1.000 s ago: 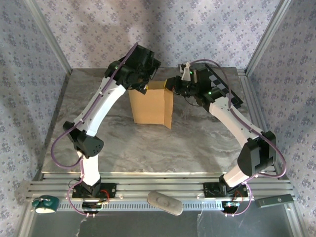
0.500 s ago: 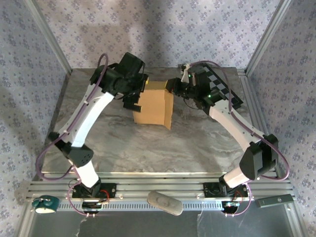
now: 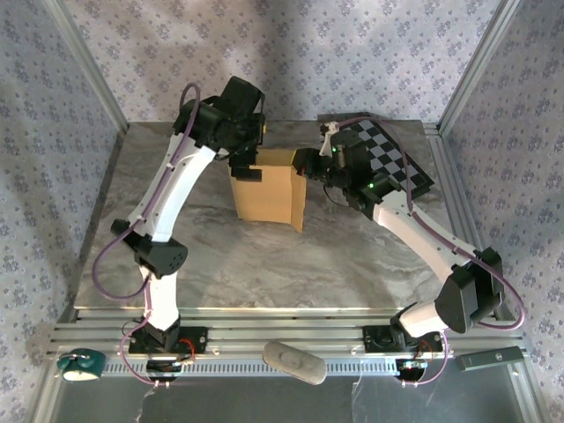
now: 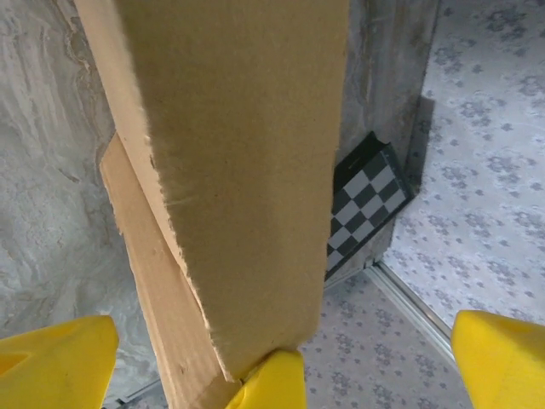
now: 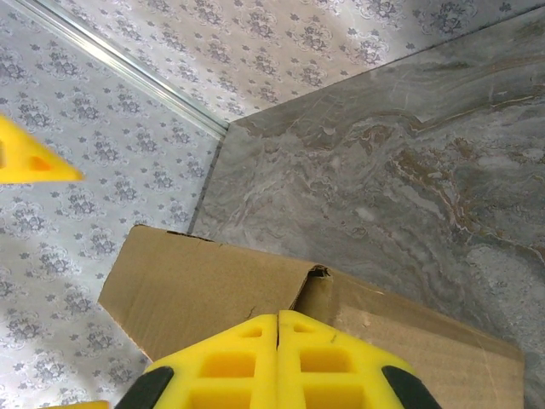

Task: Fold the paper box

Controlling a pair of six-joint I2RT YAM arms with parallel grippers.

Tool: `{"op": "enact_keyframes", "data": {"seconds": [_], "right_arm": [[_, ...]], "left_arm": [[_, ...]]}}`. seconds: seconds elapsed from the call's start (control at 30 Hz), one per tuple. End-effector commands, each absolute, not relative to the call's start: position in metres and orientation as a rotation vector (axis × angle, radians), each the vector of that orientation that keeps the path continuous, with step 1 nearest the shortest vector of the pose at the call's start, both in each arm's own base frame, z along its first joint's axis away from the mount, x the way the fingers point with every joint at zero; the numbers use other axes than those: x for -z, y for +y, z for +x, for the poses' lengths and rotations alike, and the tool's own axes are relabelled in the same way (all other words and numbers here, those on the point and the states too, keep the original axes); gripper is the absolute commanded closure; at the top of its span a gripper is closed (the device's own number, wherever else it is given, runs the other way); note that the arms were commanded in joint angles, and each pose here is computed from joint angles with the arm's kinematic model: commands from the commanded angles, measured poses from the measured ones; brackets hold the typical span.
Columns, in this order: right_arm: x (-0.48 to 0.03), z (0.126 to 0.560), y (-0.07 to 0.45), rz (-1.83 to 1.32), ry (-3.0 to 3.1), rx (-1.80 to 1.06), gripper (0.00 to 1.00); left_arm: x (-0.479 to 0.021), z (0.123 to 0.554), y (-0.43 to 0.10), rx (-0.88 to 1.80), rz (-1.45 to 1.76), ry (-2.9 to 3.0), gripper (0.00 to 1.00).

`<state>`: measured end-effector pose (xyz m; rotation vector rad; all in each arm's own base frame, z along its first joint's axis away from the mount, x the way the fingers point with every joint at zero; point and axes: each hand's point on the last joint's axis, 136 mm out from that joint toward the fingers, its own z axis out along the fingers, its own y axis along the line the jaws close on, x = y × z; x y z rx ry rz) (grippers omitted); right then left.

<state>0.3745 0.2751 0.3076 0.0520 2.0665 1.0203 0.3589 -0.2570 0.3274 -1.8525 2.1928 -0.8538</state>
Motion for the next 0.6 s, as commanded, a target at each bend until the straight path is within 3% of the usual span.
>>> {"op": "enact_keyframes", "data": {"seconds": [0.0,0.43,0.57], "right_arm": [[-0.308,0.369,0.271,0.041,2.062,-0.984,1.00],[-0.308,0.359,0.283,-0.052,2.057,-0.989,1.00],[-0.311,0.354,0.286,-0.100,2.041,-0.982,1.00]], "left_arm": [[-0.307,0.345,-0.258,0.731,-1.898,2.291,0.00],[-0.267,0.349,-0.260,0.567,-1.909,2.394,0.00],[-0.267,0.348,-0.254,0.558,-1.900,2.386,0.06]]}}
